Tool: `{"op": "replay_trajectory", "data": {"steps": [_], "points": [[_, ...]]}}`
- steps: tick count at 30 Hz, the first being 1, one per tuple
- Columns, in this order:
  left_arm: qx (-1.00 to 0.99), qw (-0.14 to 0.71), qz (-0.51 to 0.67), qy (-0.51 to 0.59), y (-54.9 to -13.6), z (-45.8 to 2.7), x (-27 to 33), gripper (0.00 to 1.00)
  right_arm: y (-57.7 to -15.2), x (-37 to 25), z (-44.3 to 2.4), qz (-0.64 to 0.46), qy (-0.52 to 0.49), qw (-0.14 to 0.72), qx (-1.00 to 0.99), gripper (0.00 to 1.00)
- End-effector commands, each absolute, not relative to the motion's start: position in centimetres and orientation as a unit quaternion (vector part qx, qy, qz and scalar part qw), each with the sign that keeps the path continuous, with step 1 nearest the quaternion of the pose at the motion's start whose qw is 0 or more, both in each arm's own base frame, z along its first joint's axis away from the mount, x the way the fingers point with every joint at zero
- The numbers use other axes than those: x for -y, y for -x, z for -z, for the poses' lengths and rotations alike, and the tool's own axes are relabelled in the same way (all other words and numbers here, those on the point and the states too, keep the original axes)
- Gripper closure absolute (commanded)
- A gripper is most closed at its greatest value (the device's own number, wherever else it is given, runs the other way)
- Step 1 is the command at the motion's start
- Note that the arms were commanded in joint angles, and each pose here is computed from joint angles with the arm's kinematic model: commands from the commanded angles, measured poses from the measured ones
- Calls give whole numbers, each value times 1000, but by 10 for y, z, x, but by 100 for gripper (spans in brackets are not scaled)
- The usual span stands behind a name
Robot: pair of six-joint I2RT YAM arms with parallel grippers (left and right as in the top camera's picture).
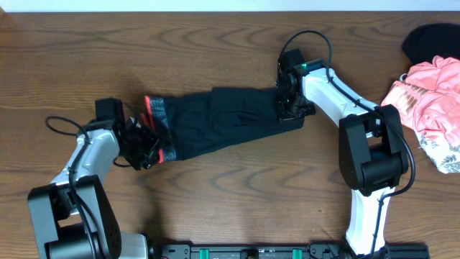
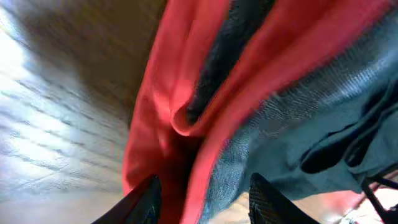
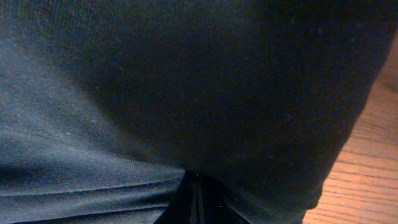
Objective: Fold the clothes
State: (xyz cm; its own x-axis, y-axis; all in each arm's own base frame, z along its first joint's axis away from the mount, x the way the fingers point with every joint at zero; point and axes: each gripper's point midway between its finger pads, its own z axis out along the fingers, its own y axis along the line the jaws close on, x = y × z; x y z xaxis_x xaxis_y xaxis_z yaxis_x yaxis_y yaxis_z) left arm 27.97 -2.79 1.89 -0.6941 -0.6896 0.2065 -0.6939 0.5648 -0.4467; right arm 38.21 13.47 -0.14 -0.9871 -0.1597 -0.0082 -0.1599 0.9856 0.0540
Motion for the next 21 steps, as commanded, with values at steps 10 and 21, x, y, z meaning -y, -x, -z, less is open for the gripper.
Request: {"op": "replay_trajectory", "data": {"steps": [10,21], "points": [[876,-15,-220,-429,-271,-4,16,48,-380,-120,13,-1,66,-11,-998,99],[871,-98,-247,-414,-291,-44,11,43,-381,-120,13,-2,65,-10,-998,99]]}}
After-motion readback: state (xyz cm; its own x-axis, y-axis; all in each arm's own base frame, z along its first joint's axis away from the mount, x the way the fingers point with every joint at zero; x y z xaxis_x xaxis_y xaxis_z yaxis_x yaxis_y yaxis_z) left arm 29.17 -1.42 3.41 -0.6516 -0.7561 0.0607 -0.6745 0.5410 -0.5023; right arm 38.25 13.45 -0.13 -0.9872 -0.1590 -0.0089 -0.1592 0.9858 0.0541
